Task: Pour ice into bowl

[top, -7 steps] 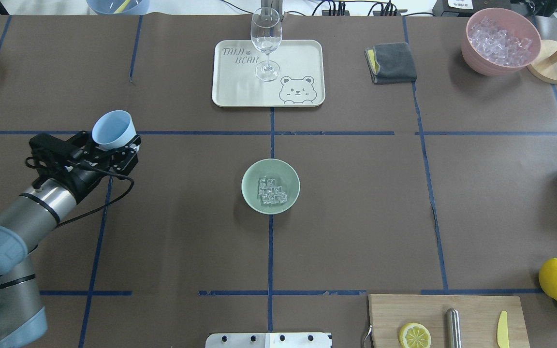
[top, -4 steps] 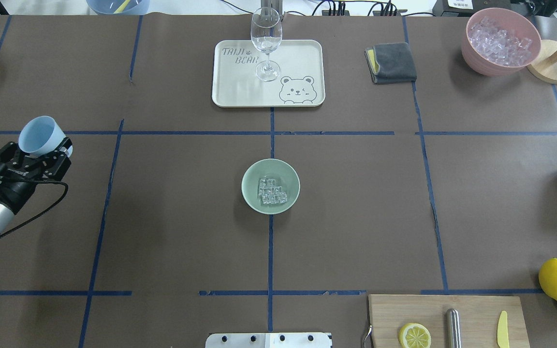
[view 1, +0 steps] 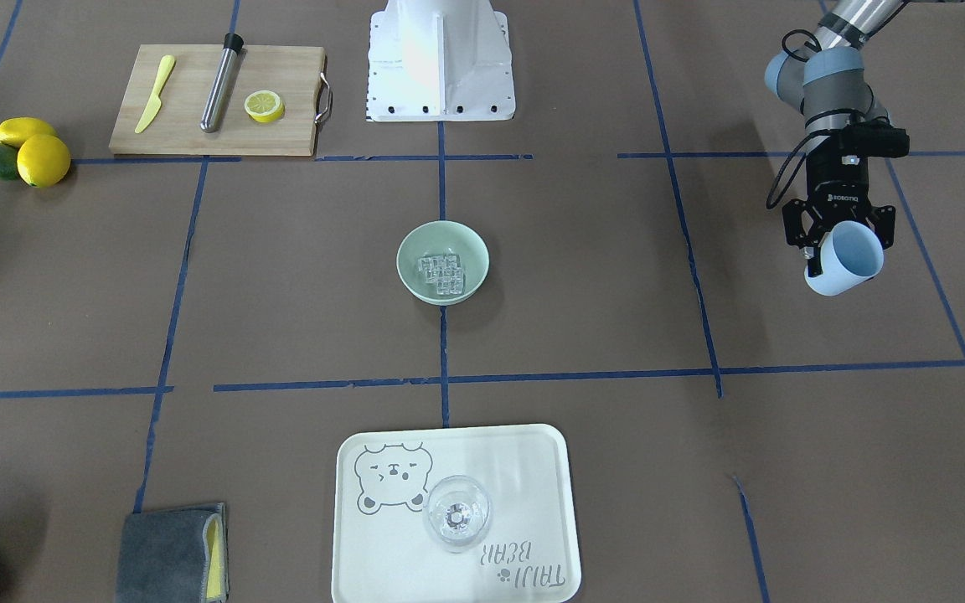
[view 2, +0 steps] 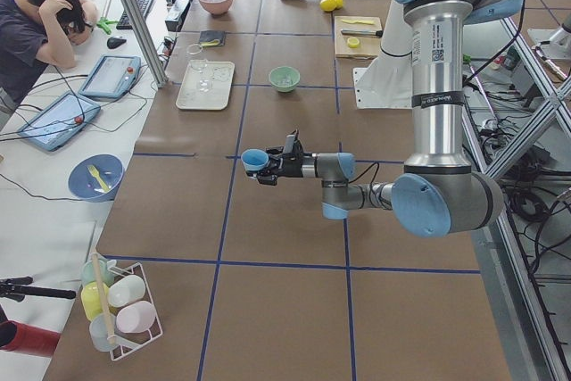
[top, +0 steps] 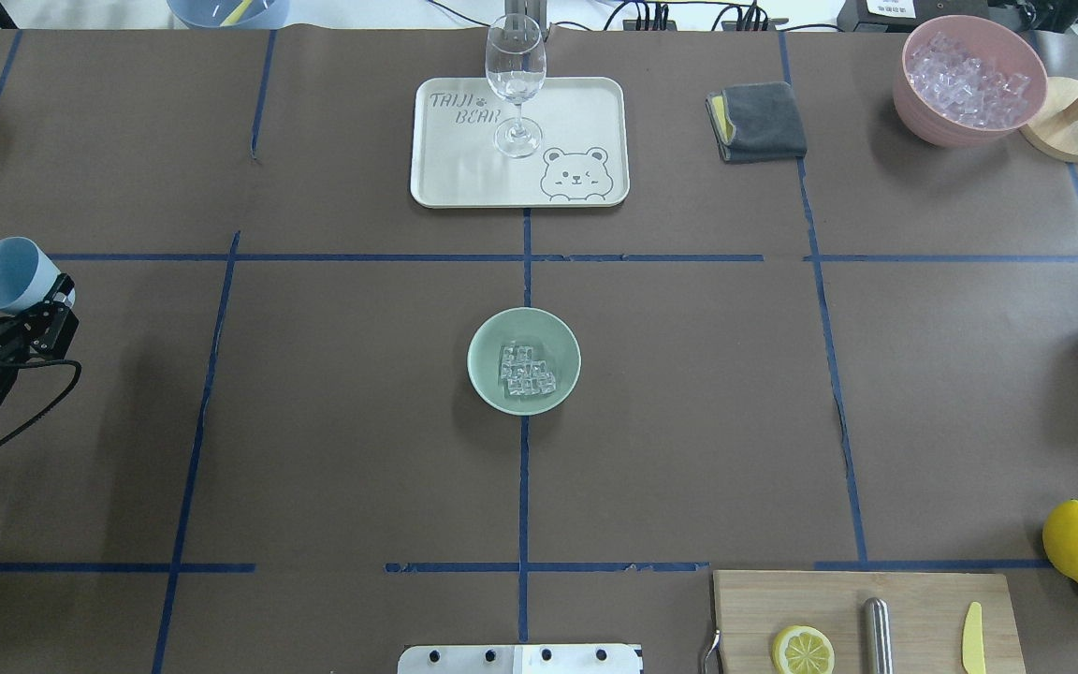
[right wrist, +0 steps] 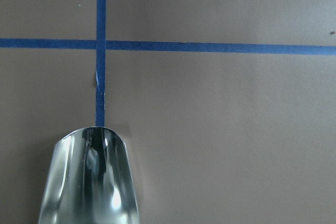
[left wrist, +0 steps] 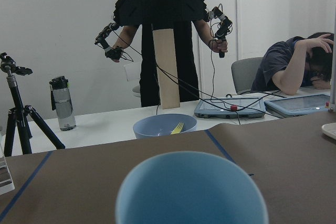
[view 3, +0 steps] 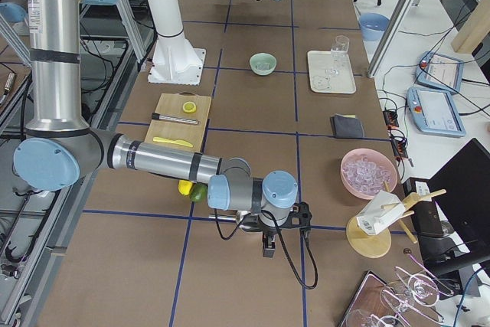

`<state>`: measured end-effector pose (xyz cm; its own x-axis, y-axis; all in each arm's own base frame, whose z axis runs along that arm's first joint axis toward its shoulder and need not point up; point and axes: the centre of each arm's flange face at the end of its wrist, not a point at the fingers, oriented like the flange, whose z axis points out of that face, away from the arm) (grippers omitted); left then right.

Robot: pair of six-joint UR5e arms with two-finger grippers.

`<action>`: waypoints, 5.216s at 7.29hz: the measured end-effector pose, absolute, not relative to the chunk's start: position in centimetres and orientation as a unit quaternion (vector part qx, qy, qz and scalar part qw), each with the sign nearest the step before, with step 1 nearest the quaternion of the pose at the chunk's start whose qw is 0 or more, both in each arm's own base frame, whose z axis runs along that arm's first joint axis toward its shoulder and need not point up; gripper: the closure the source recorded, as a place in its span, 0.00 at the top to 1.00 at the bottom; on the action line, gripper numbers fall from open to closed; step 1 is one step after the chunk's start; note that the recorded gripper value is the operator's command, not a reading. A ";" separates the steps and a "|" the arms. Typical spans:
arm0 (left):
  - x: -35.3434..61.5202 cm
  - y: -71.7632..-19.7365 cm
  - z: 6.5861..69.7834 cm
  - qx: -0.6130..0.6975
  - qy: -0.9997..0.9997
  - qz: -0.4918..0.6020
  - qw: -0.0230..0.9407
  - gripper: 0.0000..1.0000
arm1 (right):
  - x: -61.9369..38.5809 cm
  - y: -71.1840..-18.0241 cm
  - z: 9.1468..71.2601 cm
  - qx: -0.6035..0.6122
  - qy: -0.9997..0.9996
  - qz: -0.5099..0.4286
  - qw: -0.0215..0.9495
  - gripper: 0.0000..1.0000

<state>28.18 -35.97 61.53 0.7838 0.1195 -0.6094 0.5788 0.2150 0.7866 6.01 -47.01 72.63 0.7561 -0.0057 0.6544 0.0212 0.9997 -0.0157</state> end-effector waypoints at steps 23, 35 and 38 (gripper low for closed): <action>32.1 -32.3 63.7 0.597 0.309 -0.204 0.711 1.00 | 6.0 -48.1 71.7 -0.002 -0.348 -0.010 0.937 1.00; 17.2 -47.0 50.8 0.549 0.250 0.106 0.791 1.00 | 6.0 -48.2 71.7 -0.002 -0.349 -0.010 0.937 1.00; 8.1 -54.2 48.9 0.385 0.209 0.182 0.881 1.00 | 6.0 -48.1 71.7 -0.003 -0.349 -0.010 0.937 1.00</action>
